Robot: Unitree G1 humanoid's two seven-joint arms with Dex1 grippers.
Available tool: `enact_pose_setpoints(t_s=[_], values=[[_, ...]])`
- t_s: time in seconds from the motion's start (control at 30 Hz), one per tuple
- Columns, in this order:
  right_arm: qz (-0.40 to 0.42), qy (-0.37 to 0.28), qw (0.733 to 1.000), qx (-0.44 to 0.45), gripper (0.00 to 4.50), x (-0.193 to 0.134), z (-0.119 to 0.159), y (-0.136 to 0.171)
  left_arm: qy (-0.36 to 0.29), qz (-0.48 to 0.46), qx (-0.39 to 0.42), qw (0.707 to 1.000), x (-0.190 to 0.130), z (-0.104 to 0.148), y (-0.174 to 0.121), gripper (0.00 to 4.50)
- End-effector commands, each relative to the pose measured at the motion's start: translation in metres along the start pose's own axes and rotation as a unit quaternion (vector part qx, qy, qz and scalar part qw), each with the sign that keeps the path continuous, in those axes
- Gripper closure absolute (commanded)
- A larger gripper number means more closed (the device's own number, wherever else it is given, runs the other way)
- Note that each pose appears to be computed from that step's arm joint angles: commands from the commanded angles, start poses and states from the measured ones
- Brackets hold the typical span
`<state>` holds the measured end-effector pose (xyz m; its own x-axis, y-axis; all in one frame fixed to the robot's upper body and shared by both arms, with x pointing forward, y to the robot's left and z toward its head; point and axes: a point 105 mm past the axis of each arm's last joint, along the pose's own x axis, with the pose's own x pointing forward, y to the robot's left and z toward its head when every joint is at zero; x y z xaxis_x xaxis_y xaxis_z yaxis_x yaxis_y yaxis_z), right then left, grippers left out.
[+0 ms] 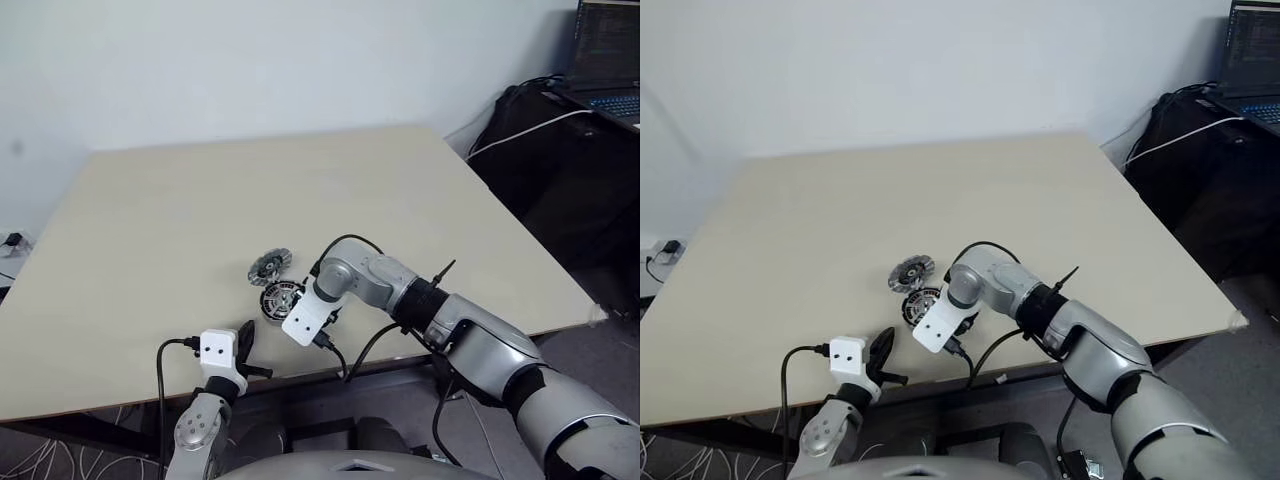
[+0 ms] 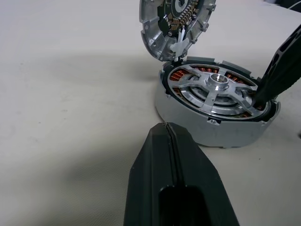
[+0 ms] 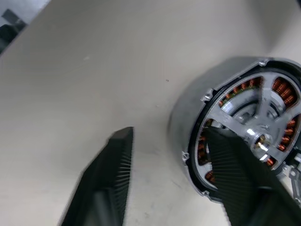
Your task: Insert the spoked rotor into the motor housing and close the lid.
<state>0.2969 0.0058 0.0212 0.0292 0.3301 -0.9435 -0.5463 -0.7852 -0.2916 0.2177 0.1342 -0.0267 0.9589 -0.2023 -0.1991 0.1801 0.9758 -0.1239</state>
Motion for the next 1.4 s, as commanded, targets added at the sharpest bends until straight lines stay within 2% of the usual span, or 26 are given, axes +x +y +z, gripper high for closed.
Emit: enact_pose_setpoints(t_s=[0.03,0.17,0.2,0.43,0.57,0.67,0.73,0.9,1.03,1.1,1.17,1.3,1.4], values=[[-0.008,0.009,1.000,0.002,3.05,-0.007,-0.005,-0.006,-0.028,0.002,-0.002,1.000,0.002,0.013,-0.002,4.50],[-0.011,0.010,1.000,0.013,4.31,-0.006,-0.008,-0.005,-0.030,0.001,-0.003,1.000,0.002,0.015,-0.004,4.50],[-0.011,0.010,1.000,0.015,4.44,-0.006,-0.008,-0.005,-0.030,0.001,-0.003,1.000,0.002,0.015,-0.004,4.50],[-0.030,0.005,0.999,0.037,4.47,-0.006,-0.011,-0.006,-0.030,-0.002,-0.002,1.000,0.004,0.016,-0.003,4.50],[-0.078,-0.037,0.993,0.080,4.47,-0.010,-0.007,-0.010,-0.031,-0.004,-0.003,1.000,0.005,0.017,-0.004,4.50],[-0.129,-0.096,0.974,0.162,4.47,-0.021,0.000,-0.010,-0.032,-0.004,-0.003,0.999,0.006,0.018,-0.004,4.50],[-0.147,-0.111,0.959,0.217,4.47,-0.027,-0.002,-0.002,-0.033,-0.003,-0.003,0.999,0.007,0.018,-0.004,4.50],[-0.181,-0.127,0.886,0.408,4.47,-0.048,-0.006,0.024,-0.030,-0.004,-0.009,1.000,0.007,0.017,-0.004,4.50],[-0.168,-0.147,0.833,0.506,4.47,-0.063,0.002,0.044,-0.023,-0.011,-0.013,1.000,0.008,0.014,-0.006,4.50],[-0.168,-0.161,0.792,0.565,4.47,-0.069,0.005,0.045,-0.020,-0.017,-0.012,1.000,0.009,0.014,-0.007,4.50],[-0.167,-0.167,0.763,0.602,4.47,-0.072,0.008,0.044,-0.018,-0.022,-0.012,1.000,0.010,0.013,-0.008,4.50],[-0.164,-0.178,0.709,0.663,4.47,-0.068,0.011,0.035,-0.015,-0.027,-0.012,0.999,0.012,0.013,-0.010,4.50],[-0.155,-0.180,0.680,0.694,4.47,-0.062,0.012,0.030,-0.014,-0.027,-0.013,0.999,0.012,0.013,-0.010,4.50]])
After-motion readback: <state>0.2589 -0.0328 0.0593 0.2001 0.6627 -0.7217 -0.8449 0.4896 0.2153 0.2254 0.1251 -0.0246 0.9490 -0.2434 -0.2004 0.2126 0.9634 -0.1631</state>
